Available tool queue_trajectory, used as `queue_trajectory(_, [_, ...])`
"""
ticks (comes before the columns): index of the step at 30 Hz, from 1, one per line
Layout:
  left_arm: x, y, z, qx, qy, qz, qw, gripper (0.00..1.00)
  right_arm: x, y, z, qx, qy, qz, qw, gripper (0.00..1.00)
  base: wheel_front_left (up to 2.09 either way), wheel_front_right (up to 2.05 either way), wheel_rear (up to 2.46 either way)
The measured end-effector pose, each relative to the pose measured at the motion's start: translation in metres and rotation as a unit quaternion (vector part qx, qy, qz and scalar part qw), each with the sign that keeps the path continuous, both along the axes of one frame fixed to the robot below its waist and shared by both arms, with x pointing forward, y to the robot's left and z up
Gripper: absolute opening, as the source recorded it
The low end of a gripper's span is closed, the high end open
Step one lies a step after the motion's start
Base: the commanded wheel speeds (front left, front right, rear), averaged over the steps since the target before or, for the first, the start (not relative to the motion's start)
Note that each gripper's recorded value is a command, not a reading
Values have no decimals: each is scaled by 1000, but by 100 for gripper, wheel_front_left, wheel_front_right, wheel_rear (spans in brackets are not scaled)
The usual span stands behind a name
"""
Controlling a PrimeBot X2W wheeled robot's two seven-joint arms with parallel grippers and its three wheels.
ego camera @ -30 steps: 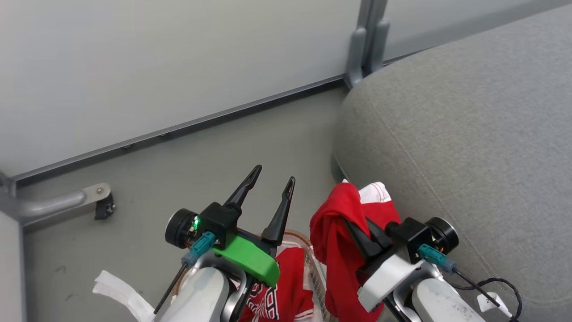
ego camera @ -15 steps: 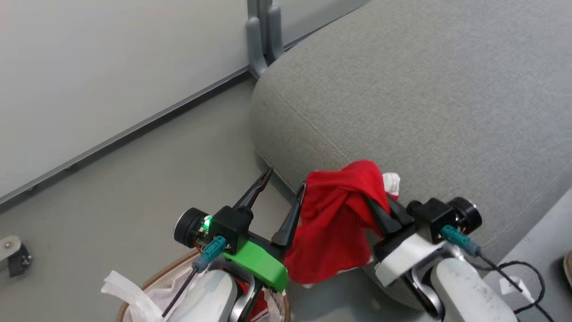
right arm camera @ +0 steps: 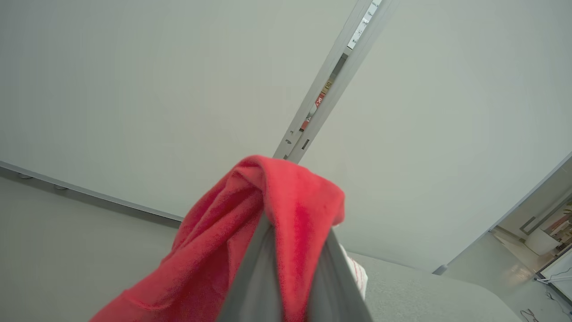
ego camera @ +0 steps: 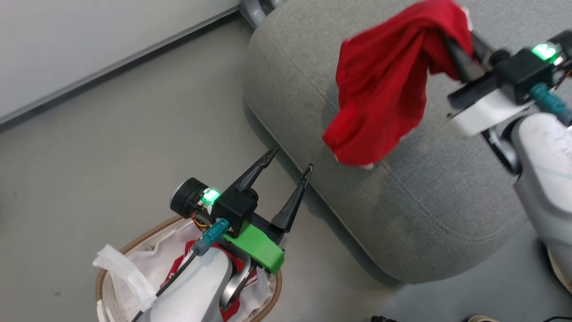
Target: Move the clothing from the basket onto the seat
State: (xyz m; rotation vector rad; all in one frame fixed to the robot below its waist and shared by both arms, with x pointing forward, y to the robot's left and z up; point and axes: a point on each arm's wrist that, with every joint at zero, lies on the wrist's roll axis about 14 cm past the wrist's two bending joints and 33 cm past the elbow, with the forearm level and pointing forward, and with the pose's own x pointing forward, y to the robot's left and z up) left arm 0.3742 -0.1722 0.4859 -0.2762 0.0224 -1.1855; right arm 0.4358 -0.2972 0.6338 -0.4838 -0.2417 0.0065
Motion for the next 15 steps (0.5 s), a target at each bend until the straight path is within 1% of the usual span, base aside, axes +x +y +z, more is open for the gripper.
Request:
queue_trajectory(1, [8, 4, -8, 4, 4, 5, 1000, 100, 17, -9, 12, -32, -5, -3, 999, 0, 0, 0, 0])
queue_trajectory(3, [17, 9, -16, 6, 8, 11, 1000, 100, 34, -18, 25, -66, -10, -8, 998, 0, 0, 0, 0])
queue_trajectory(6, [33, 18, -26, 6, 16, 25, 1000, 100, 61, -38, 44, -95, -23, -30, 995, 0, 0, 0, 0])
queue_trajectory(9, [44, 26, -39, 10, 26, 37, 999, 100, 83, -54, 56, -105, -36, -52, 992, 0, 0, 0, 0])
queue_trajectory(11, [49, 32, -47, 12, 33, 44, 998, 100, 98, -63, 45, -109, -23, -64, 992, 0, 0, 0, 0])
queue_trajectory(15, [62, 47, -63, 19, 46, 66, 997, 100, 119, -85, 5, -93, 21, -98, 991, 0, 0, 0, 0])
